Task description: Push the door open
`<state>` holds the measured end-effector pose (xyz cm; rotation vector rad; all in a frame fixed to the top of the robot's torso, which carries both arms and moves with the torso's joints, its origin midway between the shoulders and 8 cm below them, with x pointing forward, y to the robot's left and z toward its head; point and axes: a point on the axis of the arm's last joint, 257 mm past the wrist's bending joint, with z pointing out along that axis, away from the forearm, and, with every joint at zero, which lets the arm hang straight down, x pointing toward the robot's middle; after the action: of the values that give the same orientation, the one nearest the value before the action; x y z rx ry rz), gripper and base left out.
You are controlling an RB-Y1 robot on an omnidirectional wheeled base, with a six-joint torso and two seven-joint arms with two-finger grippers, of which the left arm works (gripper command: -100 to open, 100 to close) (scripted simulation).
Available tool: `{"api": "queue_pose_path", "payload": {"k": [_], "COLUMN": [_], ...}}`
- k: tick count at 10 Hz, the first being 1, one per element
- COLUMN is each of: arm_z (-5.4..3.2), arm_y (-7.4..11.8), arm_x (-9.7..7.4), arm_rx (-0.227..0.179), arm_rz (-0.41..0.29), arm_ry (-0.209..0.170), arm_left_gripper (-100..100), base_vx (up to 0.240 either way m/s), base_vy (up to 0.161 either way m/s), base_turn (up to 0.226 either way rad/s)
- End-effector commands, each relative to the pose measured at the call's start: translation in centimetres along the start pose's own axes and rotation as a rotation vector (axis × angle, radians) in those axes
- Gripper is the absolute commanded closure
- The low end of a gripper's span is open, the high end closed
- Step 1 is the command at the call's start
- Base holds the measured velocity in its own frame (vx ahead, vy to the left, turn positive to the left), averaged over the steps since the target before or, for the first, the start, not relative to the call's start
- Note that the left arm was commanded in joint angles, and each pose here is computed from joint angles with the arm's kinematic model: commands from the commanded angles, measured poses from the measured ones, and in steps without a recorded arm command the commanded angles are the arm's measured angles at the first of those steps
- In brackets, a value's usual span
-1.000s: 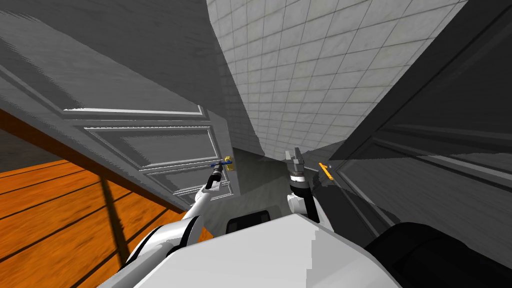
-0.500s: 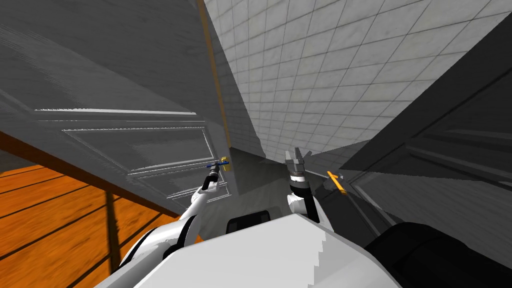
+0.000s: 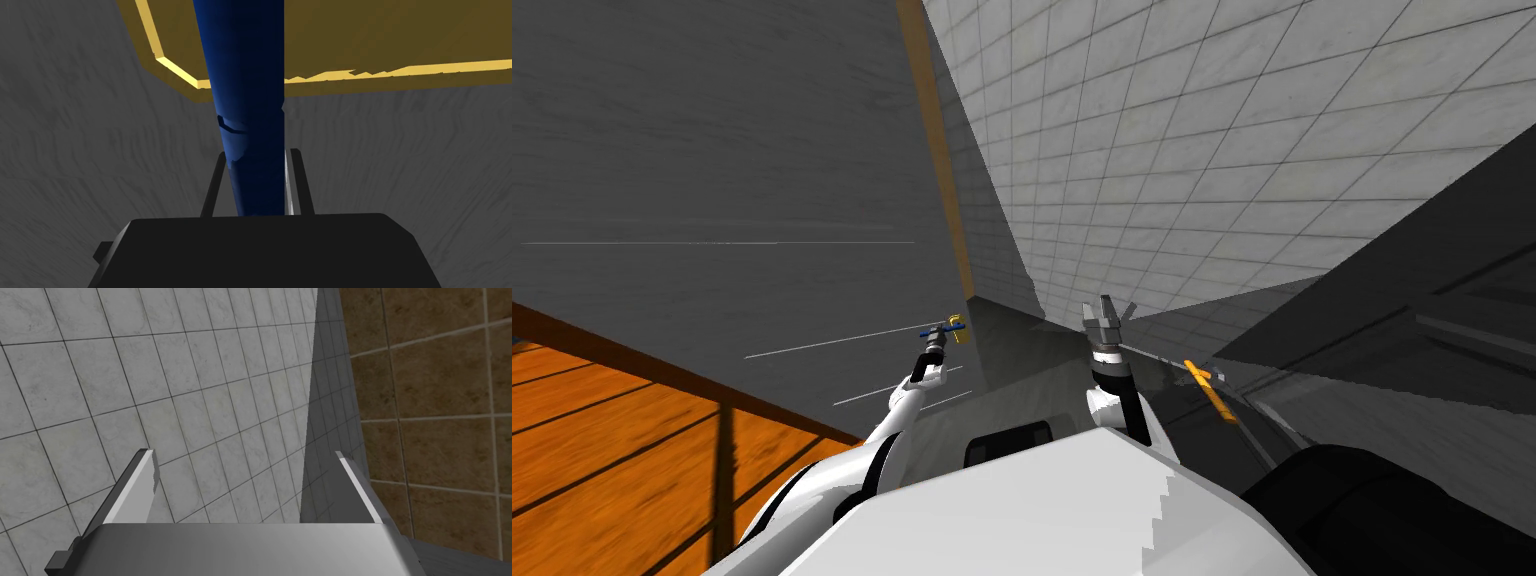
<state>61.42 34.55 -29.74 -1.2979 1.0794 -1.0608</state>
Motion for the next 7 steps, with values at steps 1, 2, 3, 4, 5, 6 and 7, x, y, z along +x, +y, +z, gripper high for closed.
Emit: {"api": "queue_pose_path", "payload": {"k": [1,2,3,4,5,6,7], "arm_z": [0.08,0.06,0.04,0.0,-0.04,-0.08,-0.13], "arm_y": [-0.4,-0.4,-0.4,-0.4,-0.4,-0.4,-0.4], "arm_x": [-0.8,-1.5,-2.3,-3.0,-3.8,-4.5,-5.2], "arm_rx": [0.008,0.008,0.008,0.009,0.009,0.009,0.01], "arm_rz": [-0.001,-0.002,-0.002,-0.003,-0.003,-0.004,-0.005], "arm_ry": [-0.013,-0.026,-0.04,-0.053,-0.067,-0.08,-0.092], "arm_left_gripper": [100,100,100,100,100,100,100], "base_vx": [0.186,0.189,0.189,0.19,0.222,0.202,0.168], "base_vy": [-0.081,-0.059,-0.1,-0.113,-0.099,-0.099,-0.09], "base_turn": [0.062,0.05,0.053,0.069,0.076,0.068,0.053]}}
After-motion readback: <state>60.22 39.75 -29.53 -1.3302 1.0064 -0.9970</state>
